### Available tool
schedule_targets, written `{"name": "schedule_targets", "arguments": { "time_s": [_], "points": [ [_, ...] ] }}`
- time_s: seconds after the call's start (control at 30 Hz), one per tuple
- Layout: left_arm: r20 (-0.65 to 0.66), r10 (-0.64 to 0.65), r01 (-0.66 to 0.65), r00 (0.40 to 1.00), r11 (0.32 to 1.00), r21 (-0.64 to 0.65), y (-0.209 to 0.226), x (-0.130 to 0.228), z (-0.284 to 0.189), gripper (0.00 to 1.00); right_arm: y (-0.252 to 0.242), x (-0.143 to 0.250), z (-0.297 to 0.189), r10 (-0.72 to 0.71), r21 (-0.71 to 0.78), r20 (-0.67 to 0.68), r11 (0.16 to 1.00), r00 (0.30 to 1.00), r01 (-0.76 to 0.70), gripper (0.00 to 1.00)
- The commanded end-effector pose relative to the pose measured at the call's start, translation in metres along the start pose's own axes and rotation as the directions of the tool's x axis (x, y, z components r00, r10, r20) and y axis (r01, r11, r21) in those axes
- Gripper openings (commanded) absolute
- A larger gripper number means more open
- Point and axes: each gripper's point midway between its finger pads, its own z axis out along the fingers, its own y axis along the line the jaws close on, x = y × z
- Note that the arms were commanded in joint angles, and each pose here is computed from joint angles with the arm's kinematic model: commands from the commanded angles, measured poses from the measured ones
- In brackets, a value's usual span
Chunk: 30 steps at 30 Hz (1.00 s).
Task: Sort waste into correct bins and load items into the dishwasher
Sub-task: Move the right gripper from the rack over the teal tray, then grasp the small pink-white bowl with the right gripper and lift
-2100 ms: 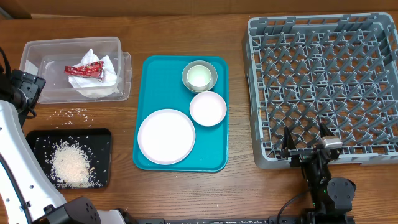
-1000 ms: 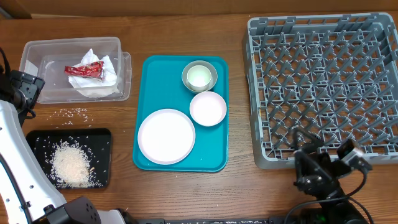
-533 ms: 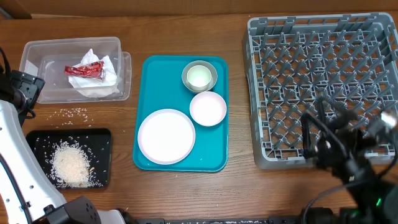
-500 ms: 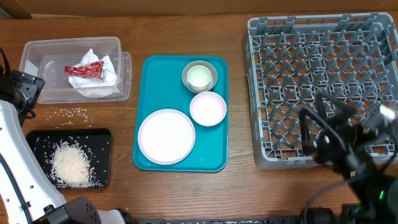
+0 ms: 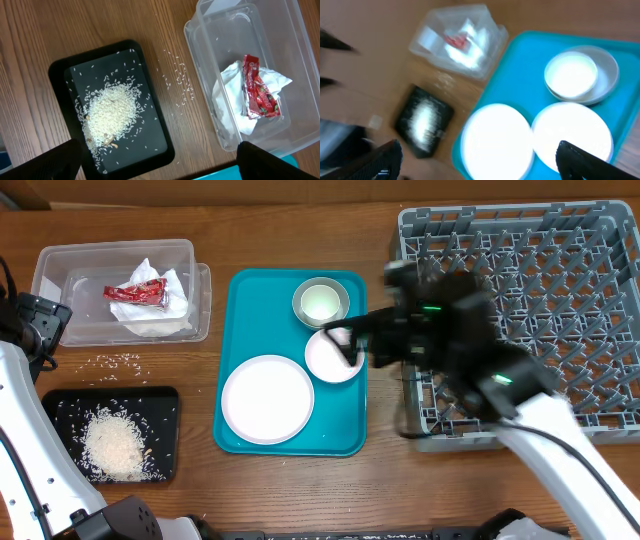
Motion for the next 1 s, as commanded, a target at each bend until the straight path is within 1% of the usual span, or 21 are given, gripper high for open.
{"name": "schedule_targets", "arguments": {
  "time_s": [0.0,0.1,0.13,0.23,0.33,0.4,0.47,0.7,0.8,0.97],
  "points": [
    [0.001,0.012,-0.012,1.000,1.000,-0.021,0.003,-0.001,0.004,1.00,-0.008,-0.017,0.017,-0.102,0.211,0.024,0.973,0.995,0.094,1.00],
    [0.001,0.012,-0.012,1.000,1.000,-0.021,0.003,-0.001,0.004,1.00,-0.015,0.009,0.042,-0.051,0.259,-0.165,0.962,0.985,0.093,1.00],
    [0.001,0.012,-0.012,1.000,1.000,-0.021,0.003,-0.001,0.004,1.00,-0.019,0.019,0.049,-0.022,0.271,-0.240,0.958,0.971,0.089,1.00],
    [0.001,0.012,-0.012,1.000,1.000,-0.021,0.003,-0.001,0.004,1.00,-0.032,0.042,0.062,0.054,0.331,-0.400,0.940,0.915,0.089,0.99],
    [0.001,0.012,-0.012,1.000,1.000,-0.021,0.003,-0.001,0.004,1.00,-0.041,0.056,0.071,0.100,0.366,-0.481,0.926,0.871,0.095,1.00],
    [0.001,0.012,-0.012,1.000,1.000,-0.021,0.003,-0.001,0.004,1.00,-0.044,0.058,0.078,0.104,0.365,-0.486,0.926,0.868,0.093,1.00],
    [0.001,0.012,-0.012,1.000,1.000,-0.021,0.003,-0.001,0.004,1.00,-0.039,0.054,0.085,0.092,0.338,-0.468,0.938,0.879,0.082,0.99],
    [0.001,0.012,-0.012,1.000,1.000,-0.021,0.003,-0.001,0.004,1.00,0.002,0.024,0.111,0.020,0.119,-0.369,0.993,0.929,0.026,1.00],
    [0.001,0.012,-0.012,1.000,1.000,-0.021,0.003,-0.001,0.004,1.00,0.013,0.026,0.117,0.016,0.052,-0.377,0.999,0.926,0.004,0.99],
    [0.001,0.012,-0.012,1.000,1.000,-0.021,0.003,-0.001,0.004,1.00,0.013,0.027,0.124,0.014,0.039,-0.378,0.999,0.926,0.001,1.00]
  ]
}}
